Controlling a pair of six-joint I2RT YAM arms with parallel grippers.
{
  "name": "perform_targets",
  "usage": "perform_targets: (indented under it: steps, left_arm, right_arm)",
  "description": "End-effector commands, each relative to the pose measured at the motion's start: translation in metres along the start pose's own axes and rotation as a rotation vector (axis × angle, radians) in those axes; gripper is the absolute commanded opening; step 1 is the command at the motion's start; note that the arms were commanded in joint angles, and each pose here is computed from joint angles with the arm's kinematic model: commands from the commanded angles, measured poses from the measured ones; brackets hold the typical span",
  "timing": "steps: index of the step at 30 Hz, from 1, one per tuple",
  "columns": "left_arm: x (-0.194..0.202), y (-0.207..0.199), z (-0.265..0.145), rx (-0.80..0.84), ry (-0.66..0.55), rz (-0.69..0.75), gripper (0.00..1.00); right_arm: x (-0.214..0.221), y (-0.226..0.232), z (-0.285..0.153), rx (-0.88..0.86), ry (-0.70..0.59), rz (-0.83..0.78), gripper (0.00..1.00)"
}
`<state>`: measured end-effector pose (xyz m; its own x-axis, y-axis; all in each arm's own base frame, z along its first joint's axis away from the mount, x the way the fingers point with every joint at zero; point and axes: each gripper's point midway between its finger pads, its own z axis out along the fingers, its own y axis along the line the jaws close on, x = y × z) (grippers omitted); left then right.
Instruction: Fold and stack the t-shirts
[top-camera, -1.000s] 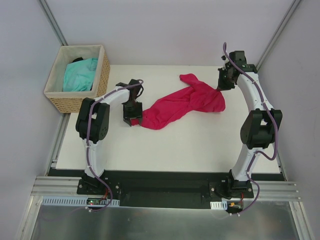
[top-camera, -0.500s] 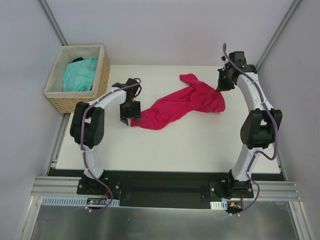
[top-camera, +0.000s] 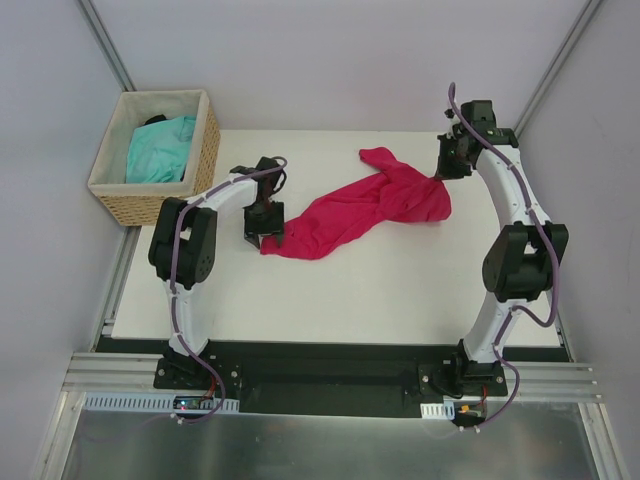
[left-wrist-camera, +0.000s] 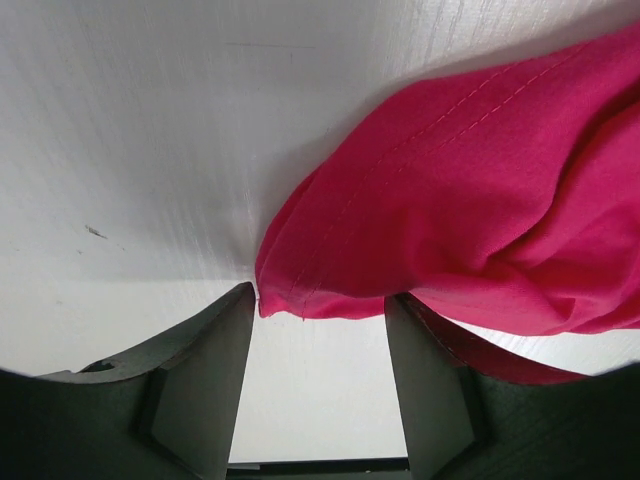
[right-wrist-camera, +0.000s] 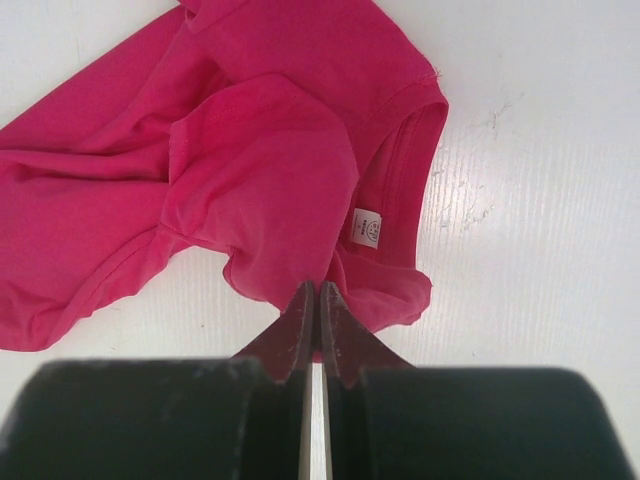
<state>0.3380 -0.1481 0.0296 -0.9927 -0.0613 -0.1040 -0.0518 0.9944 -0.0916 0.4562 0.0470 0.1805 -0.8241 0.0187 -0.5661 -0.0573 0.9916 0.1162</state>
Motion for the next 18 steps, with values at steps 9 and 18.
perform_targets:
  steps: [9,18]
  left_arm:
    - [-0.0004,-0.0003,0.0017,-0.008,-0.01,0.024,0.51]
    - [0.0011,-0.0019,-0.0029,0.007,-0.01,0.023,0.0]
  right_arm:
    - [-0.0119,0.0006,-0.0324,0.004,-0.07,-0.015,0.01]
    - [-0.0119,0.0013,-0.0317,0.0,-0.065,-0.014,0.01]
